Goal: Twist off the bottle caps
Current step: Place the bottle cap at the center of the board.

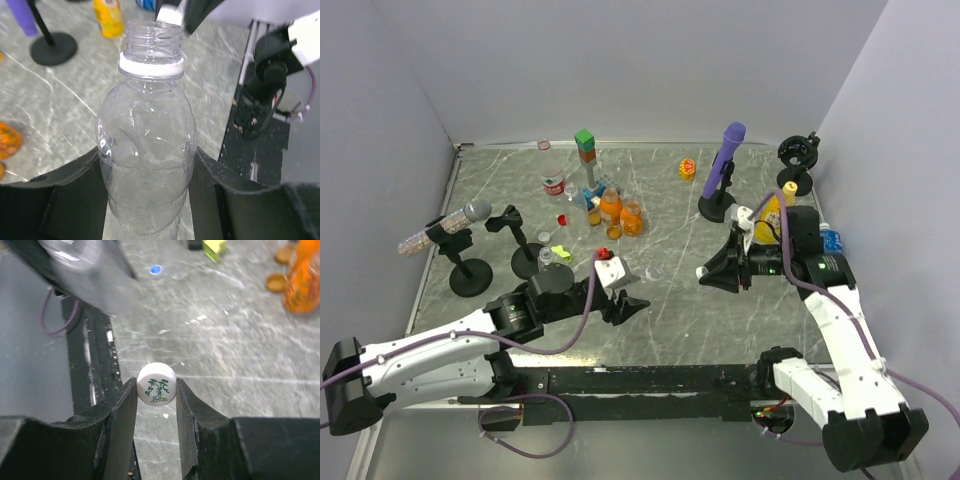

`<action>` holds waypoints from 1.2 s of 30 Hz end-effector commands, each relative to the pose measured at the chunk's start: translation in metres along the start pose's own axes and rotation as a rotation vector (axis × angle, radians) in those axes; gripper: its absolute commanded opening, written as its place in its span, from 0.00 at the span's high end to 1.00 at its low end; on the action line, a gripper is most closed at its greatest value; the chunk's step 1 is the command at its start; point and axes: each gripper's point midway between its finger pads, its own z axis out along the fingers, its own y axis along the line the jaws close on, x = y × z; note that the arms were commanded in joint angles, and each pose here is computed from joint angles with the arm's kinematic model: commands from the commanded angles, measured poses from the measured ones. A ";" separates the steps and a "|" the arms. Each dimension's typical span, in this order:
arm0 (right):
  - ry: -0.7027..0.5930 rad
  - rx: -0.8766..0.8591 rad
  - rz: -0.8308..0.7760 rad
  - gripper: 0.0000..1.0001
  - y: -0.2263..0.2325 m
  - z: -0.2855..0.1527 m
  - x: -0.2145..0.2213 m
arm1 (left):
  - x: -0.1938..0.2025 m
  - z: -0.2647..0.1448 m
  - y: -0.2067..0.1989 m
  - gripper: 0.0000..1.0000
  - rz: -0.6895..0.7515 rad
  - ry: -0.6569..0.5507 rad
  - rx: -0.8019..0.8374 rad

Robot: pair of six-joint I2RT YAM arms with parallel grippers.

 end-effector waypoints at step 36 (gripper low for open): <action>0.510 -0.095 0.557 0.69 -0.030 0.241 0.079 | -0.073 -0.097 0.007 0.74 -0.024 -0.209 -0.126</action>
